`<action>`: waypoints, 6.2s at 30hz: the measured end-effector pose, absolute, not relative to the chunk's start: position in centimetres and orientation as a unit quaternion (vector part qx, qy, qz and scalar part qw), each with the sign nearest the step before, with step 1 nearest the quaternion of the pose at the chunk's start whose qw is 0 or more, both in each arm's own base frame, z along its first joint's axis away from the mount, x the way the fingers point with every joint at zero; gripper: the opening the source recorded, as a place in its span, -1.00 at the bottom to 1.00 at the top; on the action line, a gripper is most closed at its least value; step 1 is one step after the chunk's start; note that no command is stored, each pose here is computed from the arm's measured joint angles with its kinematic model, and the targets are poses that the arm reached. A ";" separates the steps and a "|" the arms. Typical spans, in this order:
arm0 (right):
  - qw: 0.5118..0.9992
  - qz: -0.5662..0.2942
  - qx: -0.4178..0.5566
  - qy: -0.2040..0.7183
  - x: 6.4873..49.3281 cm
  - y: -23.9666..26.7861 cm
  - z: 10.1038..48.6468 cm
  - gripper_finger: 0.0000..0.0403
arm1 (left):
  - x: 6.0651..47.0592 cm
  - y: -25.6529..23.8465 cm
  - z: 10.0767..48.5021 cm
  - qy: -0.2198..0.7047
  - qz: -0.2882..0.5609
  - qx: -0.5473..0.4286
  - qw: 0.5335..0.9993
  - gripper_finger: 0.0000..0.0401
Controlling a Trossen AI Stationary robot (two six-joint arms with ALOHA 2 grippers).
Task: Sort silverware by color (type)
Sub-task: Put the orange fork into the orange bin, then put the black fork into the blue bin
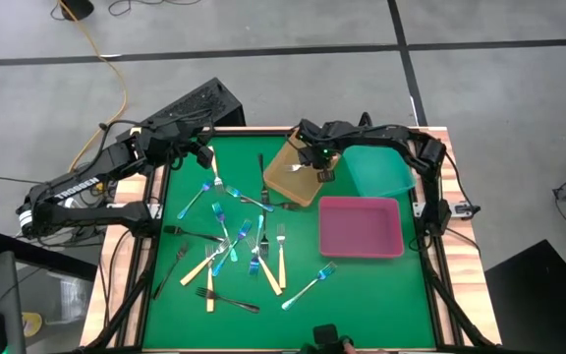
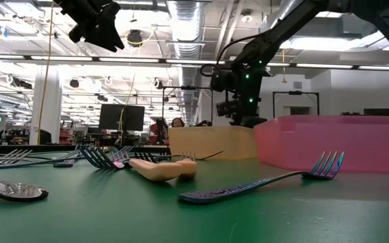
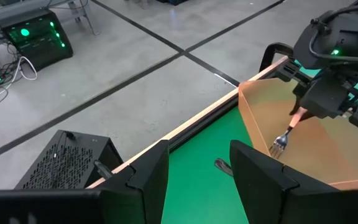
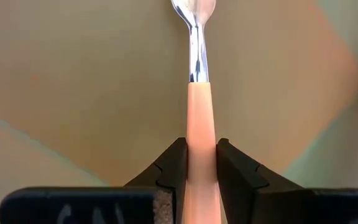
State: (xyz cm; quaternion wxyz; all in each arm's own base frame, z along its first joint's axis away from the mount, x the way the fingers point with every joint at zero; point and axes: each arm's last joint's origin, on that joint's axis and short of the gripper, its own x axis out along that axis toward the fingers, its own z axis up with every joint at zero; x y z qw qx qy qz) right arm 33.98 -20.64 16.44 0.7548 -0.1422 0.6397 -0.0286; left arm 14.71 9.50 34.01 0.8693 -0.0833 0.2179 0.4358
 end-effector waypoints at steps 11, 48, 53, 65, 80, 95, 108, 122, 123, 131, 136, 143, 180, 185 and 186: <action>0.752 -0.022 -0.147 0.642 33.8 -20.9 16.4 -0.49 | 14.7 9.5 34.0 0.218 0.436 -0.083 0.869 -0.22; 0.771 -0.040 -0.139 0.620 35.2 -21.4 19.7 -0.20 | 14.7 9.5 34.0 0.218 0.435 -0.083 0.869 -0.22; 0.781 -0.047 -0.135 0.608 36.2 -20.8 22.3 -0.20 | 14.7 9.5 34.0 0.219 0.436 -0.083 0.869 -0.22; 0.829 -0.092 -0.063 0.548 40.2 -14.8 26.9 -0.20 | 14.7 9.5 34.0 0.219 0.436 -0.083 0.869 -0.22; 0.854 0.010 -0.115 0.508 43.3 -2.2 27.0 -0.20 | 14.7 9.5 34.0 0.217 0.436 -0.087 0.869 -0.22; 0.882 -0.001 -0.090 0.462 44.2 -0.5 27.1 -0.20 | 14.7 9.5 34.0 0.216 0.434 -0.092 0.870 -0.22; 0.897 -0.048 -0.040 0.437 44.5 -2.8 27.4 -0.20 | 14.7 9.5 33.9 0.218 0.434 -0.094 0.869 -0.22; 0.888 -0.064 -0.047 0.453 44.0 -3.1 22.9 -0.20 | 14.7 9.5 33.9 0.217 0.435 -0.096 0.869 -0.22; 0.888 -0.067 -0.048 0.452 44.0 -3.2 22.5 -0.20 | 14.7 9.5 33.9 0.217 0.435 -0.096 0.869 -0.22; 0.891 -0.078 -0.043 0.445 43.7 -3.7 20.8 -0.20 | 14.7 9.5 33.9 0.217 0.435 -0.096 0.869 -0.22; 0.897 -0.075 -0.051 0.432 43.7 -3.7 20.1 -0.20 | 14.7 9.5 33.9 0.217 0.435 -0.096 0.869 -0.22; 0.891 -0.042 -0.121 0.435 44.6 -2.8 18.4 -0.20 | 14.7 9.5 33.9 0.217 0.435 -0.096 0.869 -0.22; 0.860 -0.096 -0.174 0.470 45.4 -4.3 14.5 -0.38 | 15.8 10.1 33.2 0.236 0.437 -0.089 0.863 -0.22; 0.860 -0.098 -0.169 0.471 45.3 -4.2 14.4 -0.58 | 15.8 10.1 33.2 0.236 0.437 -0.089 0.863 -0.22; 0.861 -0.100 -0.165 0.471 45.3 -4.2 14.4 -0.63 | 15.8 10.1 33.2 0.236 0.437 -0.090 0.863 -0.22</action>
